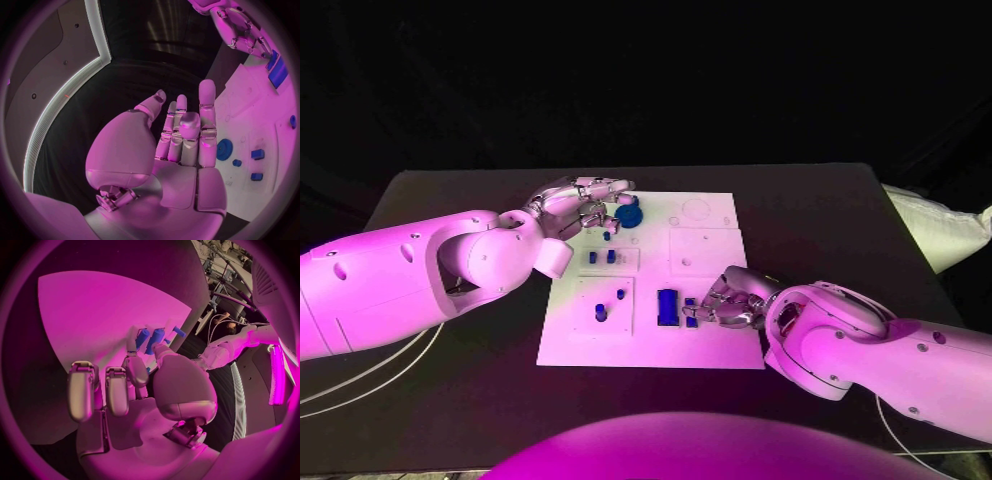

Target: Assemble the parts on the task board

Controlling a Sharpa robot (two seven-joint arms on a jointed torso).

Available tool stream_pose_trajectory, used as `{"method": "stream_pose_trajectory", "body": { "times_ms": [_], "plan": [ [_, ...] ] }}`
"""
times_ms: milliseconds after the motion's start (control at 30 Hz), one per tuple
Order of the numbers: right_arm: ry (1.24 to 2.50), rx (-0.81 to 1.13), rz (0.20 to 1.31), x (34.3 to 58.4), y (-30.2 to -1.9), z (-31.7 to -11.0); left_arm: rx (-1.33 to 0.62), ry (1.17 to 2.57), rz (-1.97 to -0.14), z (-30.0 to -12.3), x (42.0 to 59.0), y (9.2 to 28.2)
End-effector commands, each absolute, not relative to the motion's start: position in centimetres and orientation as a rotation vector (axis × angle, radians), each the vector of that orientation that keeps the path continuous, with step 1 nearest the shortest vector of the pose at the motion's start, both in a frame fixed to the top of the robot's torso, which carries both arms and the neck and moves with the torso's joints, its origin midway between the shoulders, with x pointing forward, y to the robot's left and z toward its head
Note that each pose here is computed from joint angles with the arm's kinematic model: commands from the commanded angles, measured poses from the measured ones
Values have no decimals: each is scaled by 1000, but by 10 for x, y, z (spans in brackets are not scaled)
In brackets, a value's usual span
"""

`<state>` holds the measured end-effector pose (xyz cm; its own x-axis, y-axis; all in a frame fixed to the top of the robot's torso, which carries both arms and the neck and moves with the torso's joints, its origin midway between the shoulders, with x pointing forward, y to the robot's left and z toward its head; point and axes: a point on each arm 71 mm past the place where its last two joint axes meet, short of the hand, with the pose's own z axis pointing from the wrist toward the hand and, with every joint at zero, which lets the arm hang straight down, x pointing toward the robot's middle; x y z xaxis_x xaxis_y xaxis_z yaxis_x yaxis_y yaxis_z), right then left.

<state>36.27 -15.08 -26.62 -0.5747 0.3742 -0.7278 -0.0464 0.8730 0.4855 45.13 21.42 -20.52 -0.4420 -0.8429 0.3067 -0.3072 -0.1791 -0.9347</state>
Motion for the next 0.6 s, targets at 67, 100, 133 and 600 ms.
{"method": "stream_pose_trajectory", "body": {
  "times_ms": [67, 100, 133, 600],
  "plan": [
    [2103, 211, 566, 363, -153, -266, -1310, 1664, -1685, -204, 450, 212],
    [2104, 209, 564, 363, -153, -266, -1311, 1664, -1685, -204, 450, 212],
    [2107, 206, 563, 363, -154, -266, -1311, 1664, -1684, -204, 450, 212],
    [2156, 141, 587, 359, -150, -268, -1314, 1667, -1678, -205, 451, 213]
  ]
}}
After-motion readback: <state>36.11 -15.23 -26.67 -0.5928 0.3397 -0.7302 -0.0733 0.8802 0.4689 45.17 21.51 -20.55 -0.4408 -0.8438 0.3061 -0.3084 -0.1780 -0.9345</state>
